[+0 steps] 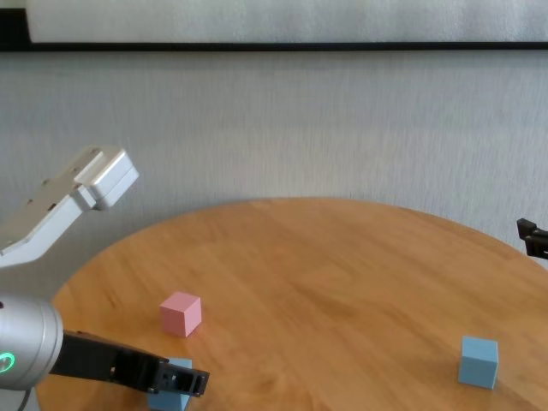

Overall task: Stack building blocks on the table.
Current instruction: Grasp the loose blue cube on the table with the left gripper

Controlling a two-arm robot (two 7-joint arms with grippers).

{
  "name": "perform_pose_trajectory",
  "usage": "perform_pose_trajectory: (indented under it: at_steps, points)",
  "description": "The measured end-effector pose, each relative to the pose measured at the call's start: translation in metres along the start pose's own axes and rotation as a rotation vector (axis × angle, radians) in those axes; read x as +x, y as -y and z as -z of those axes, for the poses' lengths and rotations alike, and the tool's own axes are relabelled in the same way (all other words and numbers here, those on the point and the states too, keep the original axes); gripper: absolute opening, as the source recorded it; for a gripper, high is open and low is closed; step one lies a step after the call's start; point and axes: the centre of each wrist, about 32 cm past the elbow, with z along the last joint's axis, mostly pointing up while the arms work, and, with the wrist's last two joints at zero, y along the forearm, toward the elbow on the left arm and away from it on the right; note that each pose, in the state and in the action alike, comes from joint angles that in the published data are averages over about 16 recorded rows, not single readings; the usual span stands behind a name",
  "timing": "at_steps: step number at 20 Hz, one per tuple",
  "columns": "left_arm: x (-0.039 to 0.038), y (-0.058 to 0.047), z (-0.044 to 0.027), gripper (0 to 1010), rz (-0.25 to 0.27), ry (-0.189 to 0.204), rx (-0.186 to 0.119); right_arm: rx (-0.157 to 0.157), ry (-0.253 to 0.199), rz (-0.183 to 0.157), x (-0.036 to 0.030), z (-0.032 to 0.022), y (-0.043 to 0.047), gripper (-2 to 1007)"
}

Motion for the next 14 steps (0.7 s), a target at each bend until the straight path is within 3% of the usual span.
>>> perform_pose_trajectory:
  at_steps: [14]
  points:
    - [-0.0012, 0.0024, 0.0000, 1000, 0.015, 0.029, 0.029, 0.000, 0.000, 0.000, 0.0000, 0.0000, 0.0000, 1005]
